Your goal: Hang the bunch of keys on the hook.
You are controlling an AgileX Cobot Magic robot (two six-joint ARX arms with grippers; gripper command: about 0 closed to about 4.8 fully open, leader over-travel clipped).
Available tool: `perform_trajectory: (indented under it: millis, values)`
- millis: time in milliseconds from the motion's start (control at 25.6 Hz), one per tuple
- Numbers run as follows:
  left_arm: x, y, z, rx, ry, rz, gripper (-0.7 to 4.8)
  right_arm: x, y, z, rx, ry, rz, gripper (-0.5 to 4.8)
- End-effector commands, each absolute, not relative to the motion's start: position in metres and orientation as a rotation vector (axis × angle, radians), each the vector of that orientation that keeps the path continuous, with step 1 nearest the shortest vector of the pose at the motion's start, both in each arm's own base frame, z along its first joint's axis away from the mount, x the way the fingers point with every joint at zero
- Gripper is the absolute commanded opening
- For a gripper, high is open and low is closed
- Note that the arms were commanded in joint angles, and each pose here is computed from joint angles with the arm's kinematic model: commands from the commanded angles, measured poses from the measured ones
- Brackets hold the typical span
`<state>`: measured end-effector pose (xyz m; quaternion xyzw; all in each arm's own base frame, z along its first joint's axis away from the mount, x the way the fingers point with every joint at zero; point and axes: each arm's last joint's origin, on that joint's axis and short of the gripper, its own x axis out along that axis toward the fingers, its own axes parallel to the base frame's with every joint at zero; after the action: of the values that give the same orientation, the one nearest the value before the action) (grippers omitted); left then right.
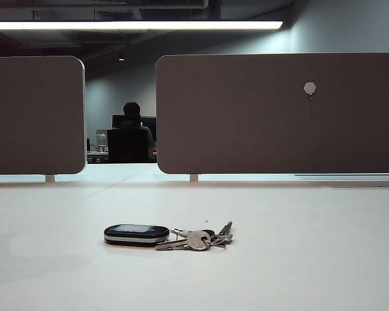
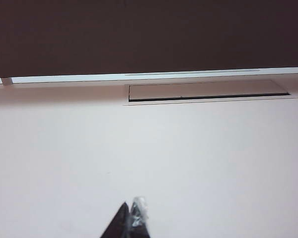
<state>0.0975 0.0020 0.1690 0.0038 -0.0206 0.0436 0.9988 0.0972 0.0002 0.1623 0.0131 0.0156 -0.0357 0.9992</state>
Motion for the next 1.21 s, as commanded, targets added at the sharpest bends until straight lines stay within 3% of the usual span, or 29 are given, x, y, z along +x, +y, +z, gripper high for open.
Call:
perform_trajectory:
  millis: [39, 391, 469, 547, 625, 860, 1094, 1211]
  values:
    - [0.097, 0.002, 0.170, 0.009, -0.051, 0.078, -0.05, 0.097, 0.000, 0.164, 0.033, 0.006, -0.068, -0.05]
    - [0.097, 0.002, 0.172, -0.002, -0.061, 0.084, -0.05, 0.097, 0.000, 0.168, 0.036, -0.034, -0.067, -0.05]
    - [0.097, 0.002, 0.175, -0.031, -0.083, 0.079, 0.17, 0.097, 0.002, 0.172, 0.036, -0.046, -0.030, 0.46]
    - [0.095, 0.001, 0.183, -0.083, -0.119, 0.052, 2.26, 0.094, 0.003, 0.183, 0.036, -0.080, 0.011, 2.01]
    - [0.093, 0.000, 0.191, -0.125, -0.147, 0.018, 4.79, 0.090, 0.003, 0.199, 0.035, -0.127, 0.046, 2.75]
    - [0.083, -0.006, 0.227, -0.149, -0.228, -0.220, 4.79, 0.078, 0.010, 0.246, -0.077, -0.149, 0.267, 3.08]
    - [0.089, -0.010, 0.254, -0.131, -0.189, -0.336, 4.79, 0.093, 0.018, 0.256, -0.227, -0.050, 0.428, 4.38]
    - [0.102, -0.015, 0.262, -0.101, -0.123, -0.413, 4.79, 0.102, 0.026, 0.257, -0.279, -0.008, 0.504, 4.45]
